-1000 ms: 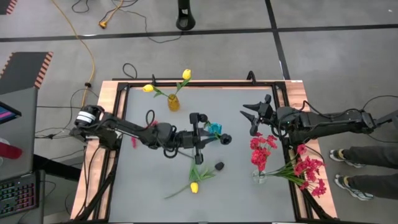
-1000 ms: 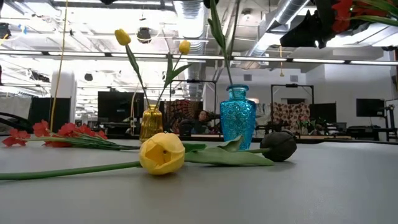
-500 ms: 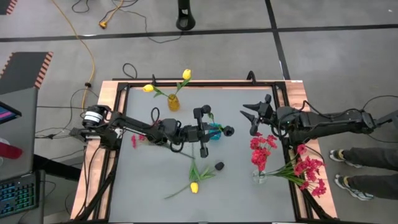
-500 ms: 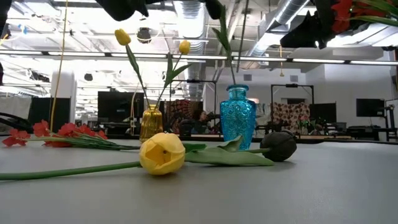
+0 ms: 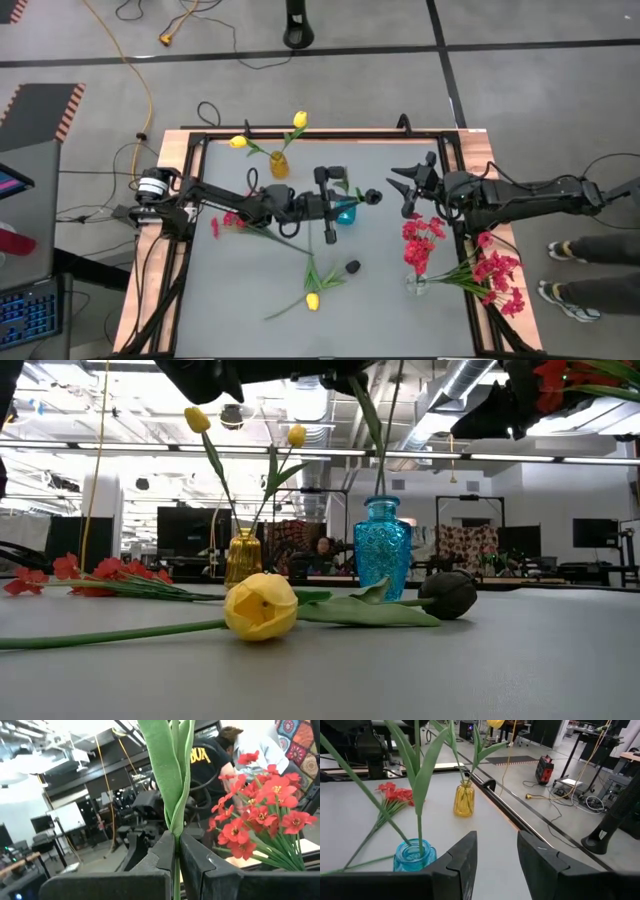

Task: Sort flowers into vase by color
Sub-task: Put the left black flower into the blue vase

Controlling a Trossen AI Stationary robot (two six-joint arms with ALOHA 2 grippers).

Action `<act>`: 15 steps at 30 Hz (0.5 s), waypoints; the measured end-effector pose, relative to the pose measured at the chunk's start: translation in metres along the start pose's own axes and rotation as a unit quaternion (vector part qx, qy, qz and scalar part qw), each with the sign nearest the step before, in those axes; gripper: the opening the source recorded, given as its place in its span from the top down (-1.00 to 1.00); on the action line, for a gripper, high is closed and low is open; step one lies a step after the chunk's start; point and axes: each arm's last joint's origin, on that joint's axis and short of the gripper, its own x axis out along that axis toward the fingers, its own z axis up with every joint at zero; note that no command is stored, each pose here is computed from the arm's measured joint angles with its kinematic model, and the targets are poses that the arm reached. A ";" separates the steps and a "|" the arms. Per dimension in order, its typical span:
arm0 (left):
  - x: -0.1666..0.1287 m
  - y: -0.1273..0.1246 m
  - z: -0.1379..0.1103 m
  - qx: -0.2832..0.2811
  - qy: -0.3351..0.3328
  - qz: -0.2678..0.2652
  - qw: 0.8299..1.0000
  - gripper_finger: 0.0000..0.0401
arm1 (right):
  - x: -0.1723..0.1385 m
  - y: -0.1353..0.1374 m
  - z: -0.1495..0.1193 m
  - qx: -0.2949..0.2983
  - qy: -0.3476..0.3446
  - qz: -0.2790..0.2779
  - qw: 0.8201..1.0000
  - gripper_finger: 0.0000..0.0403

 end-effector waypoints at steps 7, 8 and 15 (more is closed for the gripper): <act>0.001 0.009 -0.010 -0.044 0.035 0.004 0.998 0.99 | 0.000 0.000 0.000 0.000 0.000 0.000 1.000 0.18; 0.001 0.010 -0.012 -0.049 0.042 0.007 0.998 0.99 | 0.000 0.000 0.000 0.000 0.000 0.000 1.000 0.18; 0.000 0.015 -0.022 -0.083 0.094 0.047 0.991 0.95 | 0.000 0.000 0.000 0.000 0.000 0.000 1.000 0.18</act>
